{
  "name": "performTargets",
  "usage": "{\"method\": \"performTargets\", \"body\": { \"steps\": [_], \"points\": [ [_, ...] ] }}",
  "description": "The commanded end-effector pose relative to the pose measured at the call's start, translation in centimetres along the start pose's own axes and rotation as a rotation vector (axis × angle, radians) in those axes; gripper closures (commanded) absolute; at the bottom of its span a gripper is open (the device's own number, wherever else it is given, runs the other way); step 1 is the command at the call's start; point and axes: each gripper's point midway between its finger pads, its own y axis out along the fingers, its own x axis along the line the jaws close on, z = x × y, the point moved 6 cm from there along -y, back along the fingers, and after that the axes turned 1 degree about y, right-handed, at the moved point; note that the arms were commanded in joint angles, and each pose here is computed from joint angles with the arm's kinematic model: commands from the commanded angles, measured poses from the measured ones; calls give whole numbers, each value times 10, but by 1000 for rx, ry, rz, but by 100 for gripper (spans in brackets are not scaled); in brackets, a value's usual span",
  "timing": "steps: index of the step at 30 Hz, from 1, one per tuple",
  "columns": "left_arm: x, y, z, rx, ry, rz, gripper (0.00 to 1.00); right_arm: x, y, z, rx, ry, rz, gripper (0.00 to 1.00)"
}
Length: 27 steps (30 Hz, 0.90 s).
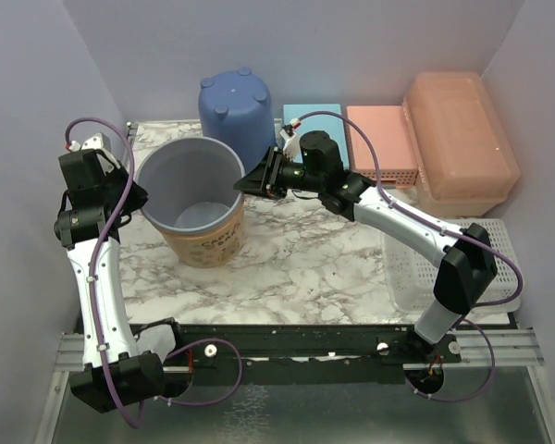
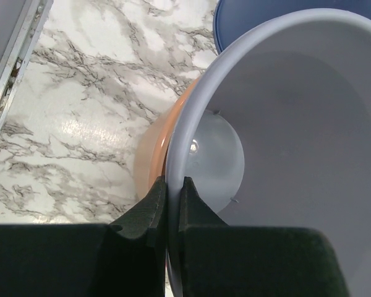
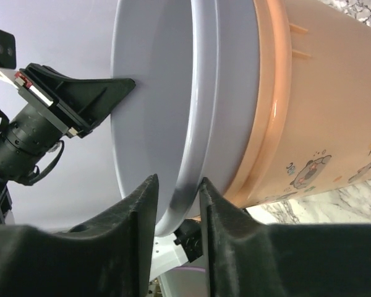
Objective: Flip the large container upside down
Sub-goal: Pick up the container from the container.
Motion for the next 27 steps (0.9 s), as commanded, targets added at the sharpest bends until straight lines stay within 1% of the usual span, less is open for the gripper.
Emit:
{"method": "performTargets", "body": {
  "steps": [1, 7, 9, 14, 17, 22, 27],
  "points": [
    [-30, -15, -14, -63, 2, 195, 100, 23, 4, 6, 26, 9, -139, 70],
    [-30, -17, -15, -74, 5, 190, 100, 29, 0, 2, -2, 6, -156, 93],
    [-30, -17, -16, -80, 5, 188, 100, 32, -1, 2, -2, 5, -168, 99],
    [-29, -21, -19, -107, 5, 161, 100, 40, -4, 3, 15, 12, -211, 100],
    [-26, -27, -24, -145, 2, 126, 100, 46, -6, 4, 39, 18, -244, 100],
    [-12, -34, -31, -205, -34, -19, 100, 52, -9, 4, 58, 14, -265, 99],
    [-16, -47, -42, -280, -36, -17, 100, 55, -5, 3, 87, -19, -267, 100]
  ]
}}
